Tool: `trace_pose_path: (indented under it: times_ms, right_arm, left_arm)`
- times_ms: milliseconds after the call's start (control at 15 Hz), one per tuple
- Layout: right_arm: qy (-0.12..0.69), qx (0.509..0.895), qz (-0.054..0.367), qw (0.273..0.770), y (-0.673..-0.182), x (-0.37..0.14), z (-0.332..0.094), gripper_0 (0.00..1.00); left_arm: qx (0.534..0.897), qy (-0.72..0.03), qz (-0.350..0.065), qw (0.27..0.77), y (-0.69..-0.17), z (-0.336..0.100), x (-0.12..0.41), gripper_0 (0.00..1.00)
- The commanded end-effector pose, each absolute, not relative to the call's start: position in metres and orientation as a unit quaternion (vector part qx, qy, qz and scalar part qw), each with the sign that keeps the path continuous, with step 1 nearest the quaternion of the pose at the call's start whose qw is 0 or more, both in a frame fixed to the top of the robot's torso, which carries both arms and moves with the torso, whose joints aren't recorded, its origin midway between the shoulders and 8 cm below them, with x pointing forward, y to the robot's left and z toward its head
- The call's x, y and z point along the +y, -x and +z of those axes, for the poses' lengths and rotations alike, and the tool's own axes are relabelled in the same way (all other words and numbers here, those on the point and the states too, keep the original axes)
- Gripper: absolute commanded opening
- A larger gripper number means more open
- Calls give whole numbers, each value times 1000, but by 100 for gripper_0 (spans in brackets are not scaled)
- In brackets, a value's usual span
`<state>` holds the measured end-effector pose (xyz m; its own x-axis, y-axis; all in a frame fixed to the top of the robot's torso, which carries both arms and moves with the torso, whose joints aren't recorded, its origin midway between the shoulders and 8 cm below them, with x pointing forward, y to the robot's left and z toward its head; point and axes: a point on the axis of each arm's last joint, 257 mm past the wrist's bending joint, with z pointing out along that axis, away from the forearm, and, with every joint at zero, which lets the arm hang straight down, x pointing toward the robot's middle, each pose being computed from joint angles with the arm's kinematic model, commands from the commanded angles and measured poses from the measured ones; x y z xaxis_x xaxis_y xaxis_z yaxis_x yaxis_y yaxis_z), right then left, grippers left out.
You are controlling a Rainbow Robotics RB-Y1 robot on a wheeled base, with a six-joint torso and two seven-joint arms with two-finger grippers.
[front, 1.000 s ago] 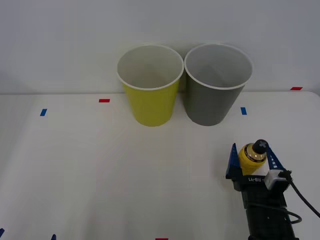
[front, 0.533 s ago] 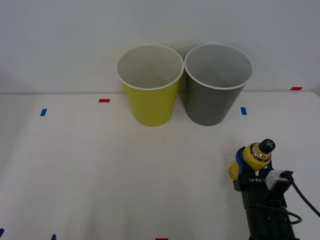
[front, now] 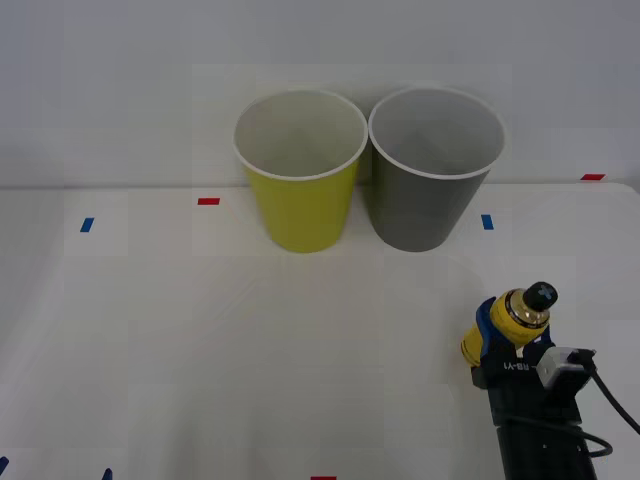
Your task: Put cans in the gray bin and PET bottles in the light green bin.
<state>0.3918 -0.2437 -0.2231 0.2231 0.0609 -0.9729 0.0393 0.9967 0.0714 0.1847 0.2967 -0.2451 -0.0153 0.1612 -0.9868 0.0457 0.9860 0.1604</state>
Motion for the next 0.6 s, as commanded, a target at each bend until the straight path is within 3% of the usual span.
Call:
trace_pose_path:
  times_ms: [67, 600]
  right_arm:
    - [-41, 623, 5, 781, -391, -244, -223, 0]
    - [-36, 653, 23, 756, -390, -239, -163, 0]
  left_arm:
    - [711, -73, 41, 698, -185, -245, 297, 100]
    - [711, -73, 41, 698, -185, -245, 297, 100]
